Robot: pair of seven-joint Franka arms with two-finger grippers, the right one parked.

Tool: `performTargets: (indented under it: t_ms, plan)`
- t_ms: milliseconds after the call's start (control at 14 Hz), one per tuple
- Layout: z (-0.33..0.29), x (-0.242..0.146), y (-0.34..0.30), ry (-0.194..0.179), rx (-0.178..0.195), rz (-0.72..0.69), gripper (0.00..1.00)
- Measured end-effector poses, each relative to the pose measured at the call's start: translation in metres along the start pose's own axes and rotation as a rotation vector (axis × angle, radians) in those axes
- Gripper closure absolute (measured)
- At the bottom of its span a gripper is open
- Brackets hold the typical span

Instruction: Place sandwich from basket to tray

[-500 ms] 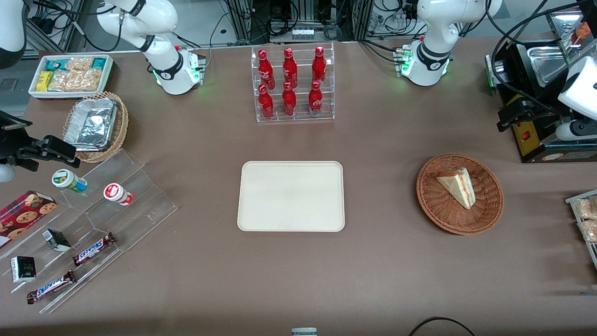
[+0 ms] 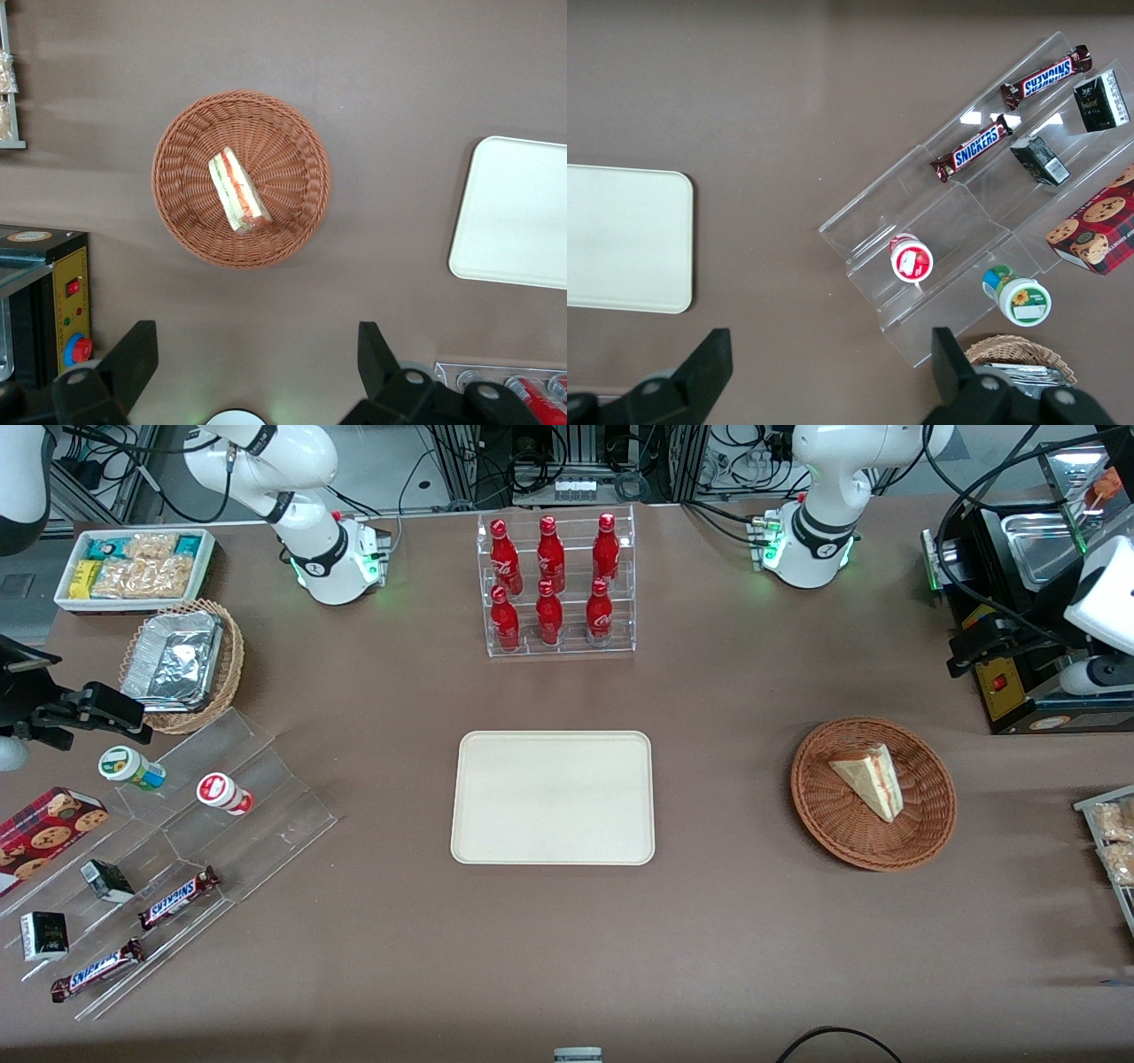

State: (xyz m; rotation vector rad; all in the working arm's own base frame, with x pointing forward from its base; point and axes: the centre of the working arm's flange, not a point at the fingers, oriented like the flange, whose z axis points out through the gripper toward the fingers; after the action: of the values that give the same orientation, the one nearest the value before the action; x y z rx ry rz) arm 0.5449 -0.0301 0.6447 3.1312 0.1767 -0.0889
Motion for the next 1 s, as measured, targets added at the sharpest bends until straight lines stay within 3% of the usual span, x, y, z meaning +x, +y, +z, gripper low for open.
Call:
performTargets:
  t_ms: [357, 714, 786, 1000]
  plan:
    - [0.034, 0.020, -0.065, -0.044, 0.005, -0.129, 0.00]
    - [0.095, 0.039, -0.084, -0.125, 0.025, -0.293, 0.00]
    - [0.109, 0.044, -0.084, -0.125, 0.026, -0.321, 0.00]
    - [0.157, 0.057, -0.083, -0.077, 0.022, -0.458, 0.00]
